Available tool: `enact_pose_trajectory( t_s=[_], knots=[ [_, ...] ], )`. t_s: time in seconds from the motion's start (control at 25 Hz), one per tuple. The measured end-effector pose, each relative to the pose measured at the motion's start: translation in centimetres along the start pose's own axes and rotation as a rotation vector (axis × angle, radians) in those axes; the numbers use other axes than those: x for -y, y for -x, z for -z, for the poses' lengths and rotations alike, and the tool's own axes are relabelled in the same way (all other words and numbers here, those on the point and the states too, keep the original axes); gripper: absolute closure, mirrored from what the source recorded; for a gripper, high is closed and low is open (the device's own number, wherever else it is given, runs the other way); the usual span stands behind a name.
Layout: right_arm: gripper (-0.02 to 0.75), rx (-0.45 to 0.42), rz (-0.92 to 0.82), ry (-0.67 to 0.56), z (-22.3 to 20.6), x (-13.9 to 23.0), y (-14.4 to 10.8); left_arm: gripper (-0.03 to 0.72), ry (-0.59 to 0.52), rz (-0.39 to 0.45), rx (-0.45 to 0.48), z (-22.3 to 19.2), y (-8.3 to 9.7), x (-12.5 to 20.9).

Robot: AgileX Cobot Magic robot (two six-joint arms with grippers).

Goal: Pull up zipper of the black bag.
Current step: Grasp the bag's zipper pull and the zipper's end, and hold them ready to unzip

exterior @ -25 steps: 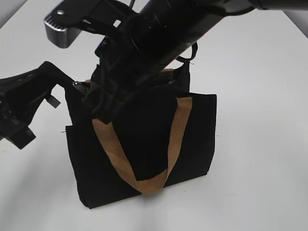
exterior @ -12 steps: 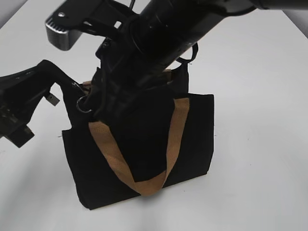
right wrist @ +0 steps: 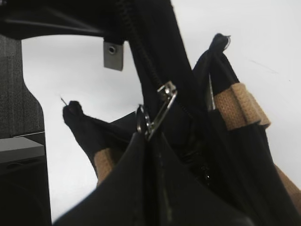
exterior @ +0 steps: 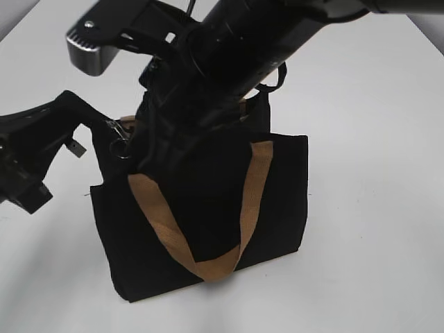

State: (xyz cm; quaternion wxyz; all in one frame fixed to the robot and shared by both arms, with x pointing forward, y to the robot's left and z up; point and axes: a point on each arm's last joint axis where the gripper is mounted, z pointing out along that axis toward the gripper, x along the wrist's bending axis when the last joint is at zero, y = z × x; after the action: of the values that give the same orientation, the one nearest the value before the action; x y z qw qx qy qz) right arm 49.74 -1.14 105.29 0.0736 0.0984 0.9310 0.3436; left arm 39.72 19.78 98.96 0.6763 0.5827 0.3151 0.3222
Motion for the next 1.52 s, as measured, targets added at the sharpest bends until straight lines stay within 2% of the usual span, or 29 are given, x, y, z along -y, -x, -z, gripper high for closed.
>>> enact_pose_trajectory(
  t_s=[0.24,0.52,0.76,0.96,1.16,1.28,1.44,1.52],
  knots=[
    [0.738,0.018,0.022,-0.008,0.8,0.0,0.0,0.687,-0.143,0.022,-0.054,0.2,-0.5,1.2],
    [0.738,0.069,0.0,-0.068,2.2,0.3,0.1,0.687,-0.237,0.061,-0.116,0.7,-0.9,1.7],
    [0.738,0.066,-0.014,-0.106,2.3,0.7,0.2,0.687,-0.269,0.147,-0.212,1.6,-1.5,1.1],
    [0.738,0.109,-0.107,-0.152,3.5,2.3,2.5,0.687,-0.316,0.217,-0.268,2.2,-1.8,1.2],
    [0.738,0.15,-0.191,-0.186,5.2,4.1,4.9,0.687,-0.336,0.224,-0.271,2.3,-1.8,1.3],
    [0.738,0.148,-0.194,-0.161,5.9,3.9,4.8,0.687,-0.333,0.223,-0.27,2.3,-1.8,1.3],
    [0.737,0.056,-0.139,-0.027,5.5,1.9,3.1,0.687,-0.29,0.188,-0.241,2.1,-1.6,0.9],
    [0.699,0.026,-0.078,0.04,5.1,0.8,2.2,0.687,-0.262,0.167,-0.222,2.0,-1.5,0.6]
  ],
)
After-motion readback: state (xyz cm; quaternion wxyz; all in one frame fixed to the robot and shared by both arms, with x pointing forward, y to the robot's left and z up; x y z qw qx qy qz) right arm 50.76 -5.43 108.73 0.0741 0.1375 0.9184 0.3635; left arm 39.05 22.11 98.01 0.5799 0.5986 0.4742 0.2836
